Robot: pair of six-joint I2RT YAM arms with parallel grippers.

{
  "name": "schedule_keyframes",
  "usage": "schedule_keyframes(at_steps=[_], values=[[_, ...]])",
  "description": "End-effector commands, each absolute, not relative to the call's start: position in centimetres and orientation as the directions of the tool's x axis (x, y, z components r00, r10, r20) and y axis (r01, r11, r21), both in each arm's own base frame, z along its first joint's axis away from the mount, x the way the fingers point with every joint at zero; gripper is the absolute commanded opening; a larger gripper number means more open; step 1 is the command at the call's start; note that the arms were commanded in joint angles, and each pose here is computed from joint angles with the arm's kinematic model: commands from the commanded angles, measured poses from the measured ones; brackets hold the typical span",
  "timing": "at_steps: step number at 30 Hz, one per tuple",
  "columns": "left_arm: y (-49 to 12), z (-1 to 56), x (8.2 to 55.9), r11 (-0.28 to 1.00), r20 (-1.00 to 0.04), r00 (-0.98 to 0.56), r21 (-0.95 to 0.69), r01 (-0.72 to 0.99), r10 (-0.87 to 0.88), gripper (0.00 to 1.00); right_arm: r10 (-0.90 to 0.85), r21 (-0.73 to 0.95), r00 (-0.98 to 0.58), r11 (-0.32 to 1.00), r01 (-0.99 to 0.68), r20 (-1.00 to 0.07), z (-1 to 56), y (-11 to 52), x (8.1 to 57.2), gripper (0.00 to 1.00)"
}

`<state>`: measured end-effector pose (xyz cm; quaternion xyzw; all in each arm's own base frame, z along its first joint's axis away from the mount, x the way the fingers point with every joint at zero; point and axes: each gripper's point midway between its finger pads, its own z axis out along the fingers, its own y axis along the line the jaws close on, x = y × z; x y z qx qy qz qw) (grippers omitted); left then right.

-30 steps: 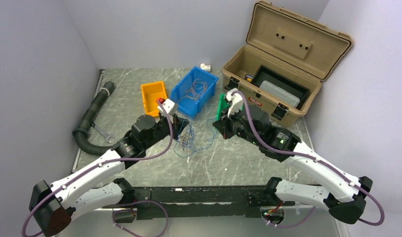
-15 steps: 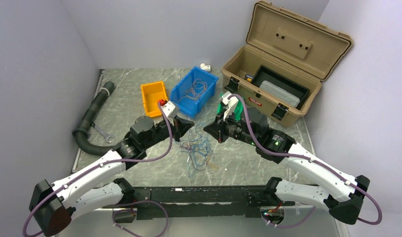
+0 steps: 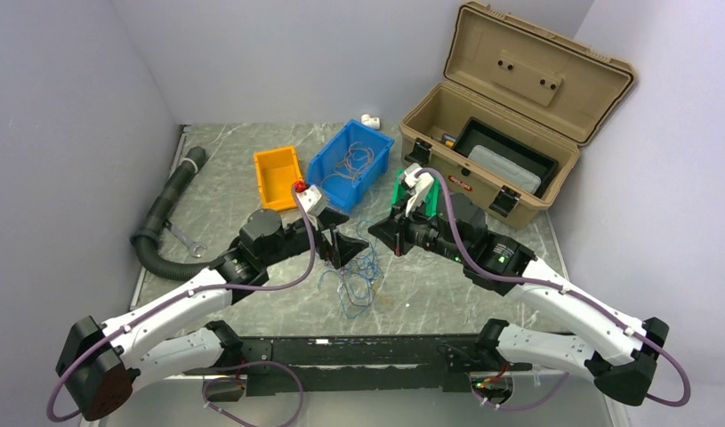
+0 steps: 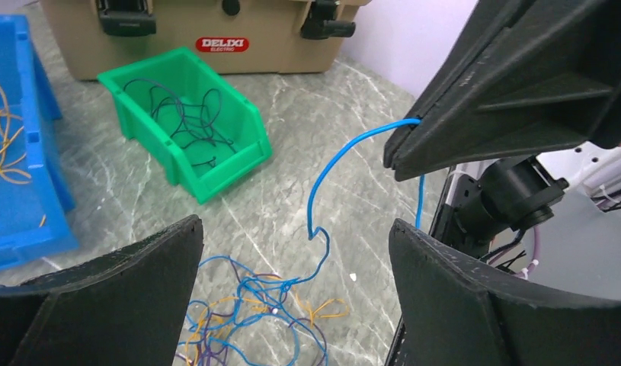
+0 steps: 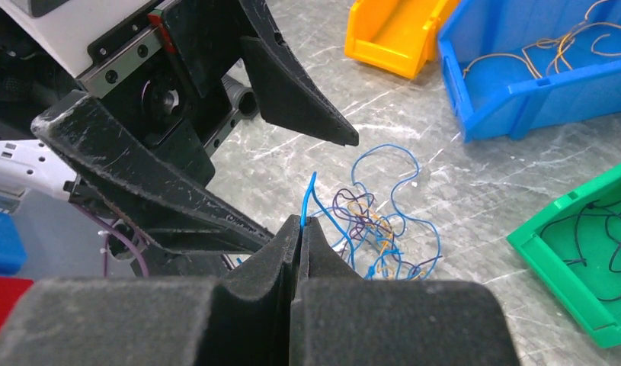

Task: Untangle the cables
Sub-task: Untie the cable.

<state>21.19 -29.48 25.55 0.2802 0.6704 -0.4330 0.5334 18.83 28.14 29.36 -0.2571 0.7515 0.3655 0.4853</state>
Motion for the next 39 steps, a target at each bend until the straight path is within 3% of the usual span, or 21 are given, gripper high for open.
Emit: schedule_keyframes(at_steps=[1, 12, 18, 20, 22, 27, 39], values=[[-29.9, 27.8, 20.3, 0.395, -0.965, -0.216, -0.258, 0.882, -0.149, 0.95, 0.072, 0.321, -0.344, 0.571, -0.755, -0.936, 34.2, 28.0, 18.6, 0.0], [-32.3, 27.5, 19.6, 0.263, -0.952, -0.257, -0.294, 0.919, -0.165, 0.97, 0.316, 0.308, -0.133, 0.609, -0.731, -0.939, 48.9, 24.3, 19.0, 0.0], [-34.0, 26.5, 18.8, 0.139, -0.921, -0.339, -0.368, 0.919, -0.193, 0.92, 0.443, 0.333, -0.015, 0.652, -0.681, -0.897, 54.9, 21.7, 19.7, 0.0], [-34.5, 25.4, 19.2, 0.142, -0.914, -0.362, -0.389, 0.91, -0.183, 0.85, 0.483, 0.349, 0.017, 0.657, -0.668, -0.875, 56.8, 20.8, 19.8, 0.0], [-34.8, 23.7, 19.7, 0.161, -0.91, -0.388, -0.409, 0.898, -0.149, 0.7, 0.526, 0.367, 0.056, 0.661, -0.655, -0.849, 58.7, 19.7, 19.7, 0.0], [-35.0, 20.6, 20.2, 0.194, -0.899, -0.423, -0.437, 0.878, -0.11, 0.65, 0.583, 0.38, 0.151, 0.682, -0.625, -0.798, 62.2, 16.9, 19.3, 0.0], [-35.3, 19.7, 19.7, 0.146, -0.885, -0.443, -0.461, 0.875, -0.141, 0.82, 0.593, 0.38, 0.186, 0.694, -0.612, -0.783, 64.0, 16.5, 19.5, 0.0]])
